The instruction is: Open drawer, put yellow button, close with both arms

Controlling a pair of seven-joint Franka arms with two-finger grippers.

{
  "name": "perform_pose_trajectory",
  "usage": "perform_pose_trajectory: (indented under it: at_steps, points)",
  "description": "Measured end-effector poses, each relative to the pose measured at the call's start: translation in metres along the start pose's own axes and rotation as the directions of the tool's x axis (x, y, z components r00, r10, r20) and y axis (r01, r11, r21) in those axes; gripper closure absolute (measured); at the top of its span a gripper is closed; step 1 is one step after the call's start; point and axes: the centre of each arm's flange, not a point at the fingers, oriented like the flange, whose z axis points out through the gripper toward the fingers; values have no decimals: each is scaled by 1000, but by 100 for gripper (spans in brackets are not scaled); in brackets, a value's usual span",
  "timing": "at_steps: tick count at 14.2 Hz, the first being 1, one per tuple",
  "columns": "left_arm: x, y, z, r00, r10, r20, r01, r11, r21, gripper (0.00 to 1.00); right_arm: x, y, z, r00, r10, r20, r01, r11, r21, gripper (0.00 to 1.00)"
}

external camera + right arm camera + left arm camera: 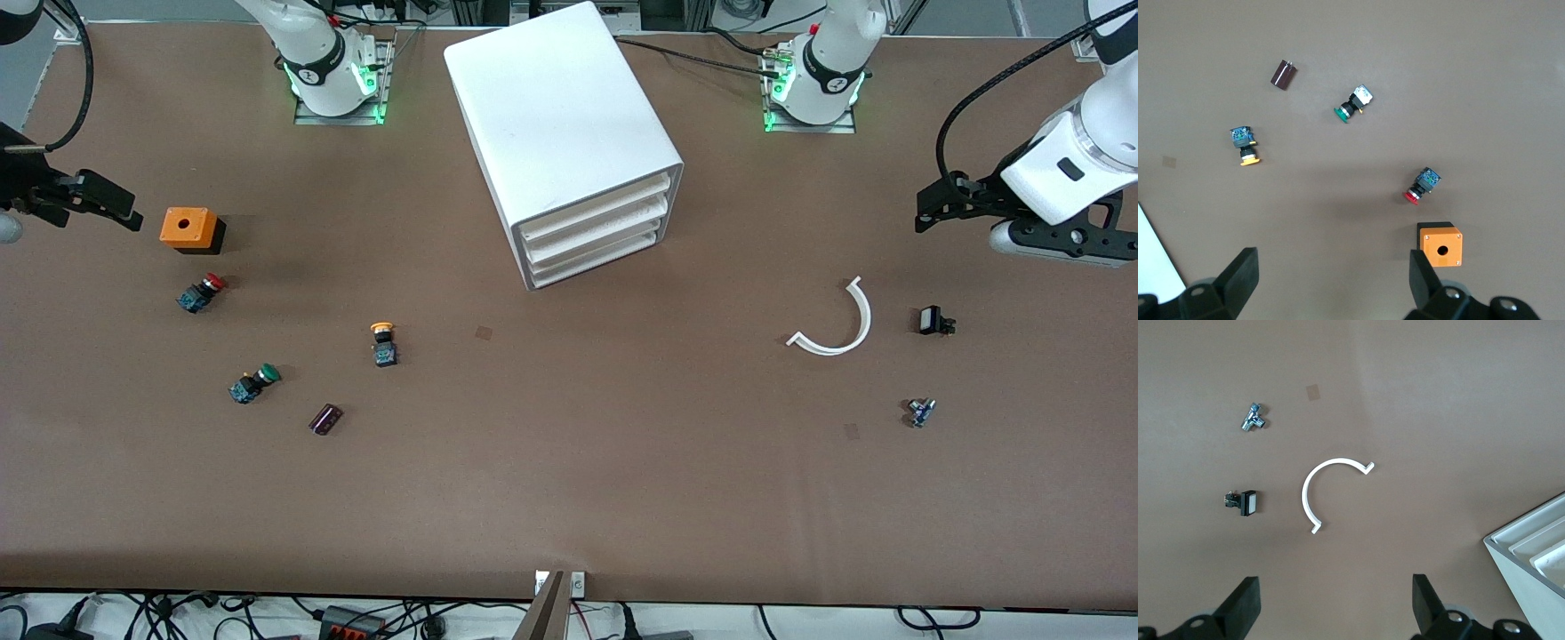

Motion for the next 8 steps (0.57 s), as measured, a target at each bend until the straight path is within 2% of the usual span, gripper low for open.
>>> perform_pose_trajectory:
  at_steps: [4, 8]
  points:
    - [-8, 25, 8, 996, 43, 78, -42, 999, -22, 0, 3, -16, 12, 999, -30, 25, 30, 1000, 1, 0]
    - [1, 84, 46, 975, 137, 173, -111, 982, -152, 0, 17, -48, 45, 993, -87, 75, 87, 996, 3, 0]
